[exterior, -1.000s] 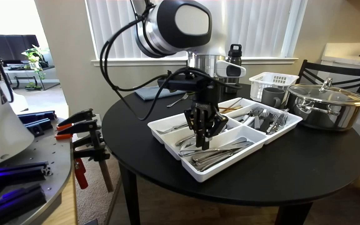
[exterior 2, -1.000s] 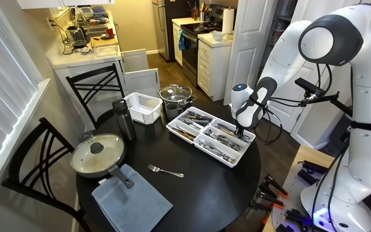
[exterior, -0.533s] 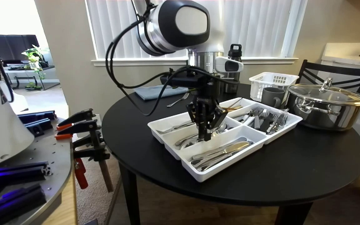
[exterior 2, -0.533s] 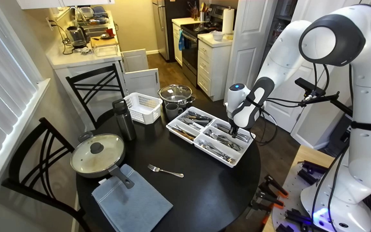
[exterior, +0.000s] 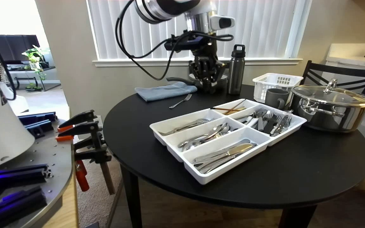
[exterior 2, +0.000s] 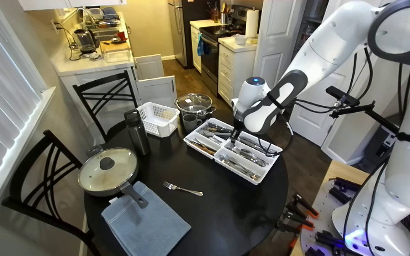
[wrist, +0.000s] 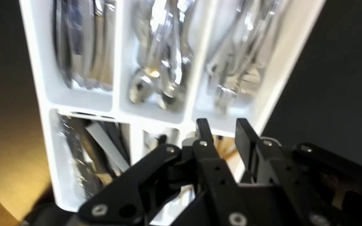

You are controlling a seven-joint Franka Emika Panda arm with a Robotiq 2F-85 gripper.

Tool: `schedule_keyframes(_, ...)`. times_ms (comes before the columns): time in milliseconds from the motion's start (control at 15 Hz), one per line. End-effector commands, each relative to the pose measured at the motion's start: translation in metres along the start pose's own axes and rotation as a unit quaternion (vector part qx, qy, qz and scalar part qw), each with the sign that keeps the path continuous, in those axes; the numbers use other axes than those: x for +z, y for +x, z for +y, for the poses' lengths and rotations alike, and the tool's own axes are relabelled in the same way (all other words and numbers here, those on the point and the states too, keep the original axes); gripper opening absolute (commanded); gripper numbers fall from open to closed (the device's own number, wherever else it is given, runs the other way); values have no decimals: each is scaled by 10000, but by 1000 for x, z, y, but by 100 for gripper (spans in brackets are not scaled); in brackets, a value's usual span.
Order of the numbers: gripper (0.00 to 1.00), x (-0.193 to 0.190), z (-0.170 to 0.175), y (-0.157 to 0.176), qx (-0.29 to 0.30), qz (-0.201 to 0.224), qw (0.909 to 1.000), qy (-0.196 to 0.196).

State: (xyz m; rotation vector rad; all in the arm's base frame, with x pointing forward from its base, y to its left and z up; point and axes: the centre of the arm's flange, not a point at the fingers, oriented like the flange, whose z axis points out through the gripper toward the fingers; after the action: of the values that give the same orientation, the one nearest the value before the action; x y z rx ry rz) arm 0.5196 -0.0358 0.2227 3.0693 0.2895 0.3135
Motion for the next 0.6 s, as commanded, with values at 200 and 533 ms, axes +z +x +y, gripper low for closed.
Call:
schedule_keyframes(200, 77, -1, -151, 25, -1188, 255, 9861, 1135)
schedule_keyframes(533, 100, 31, -199, 44, -1784, 108, 9823, 564)
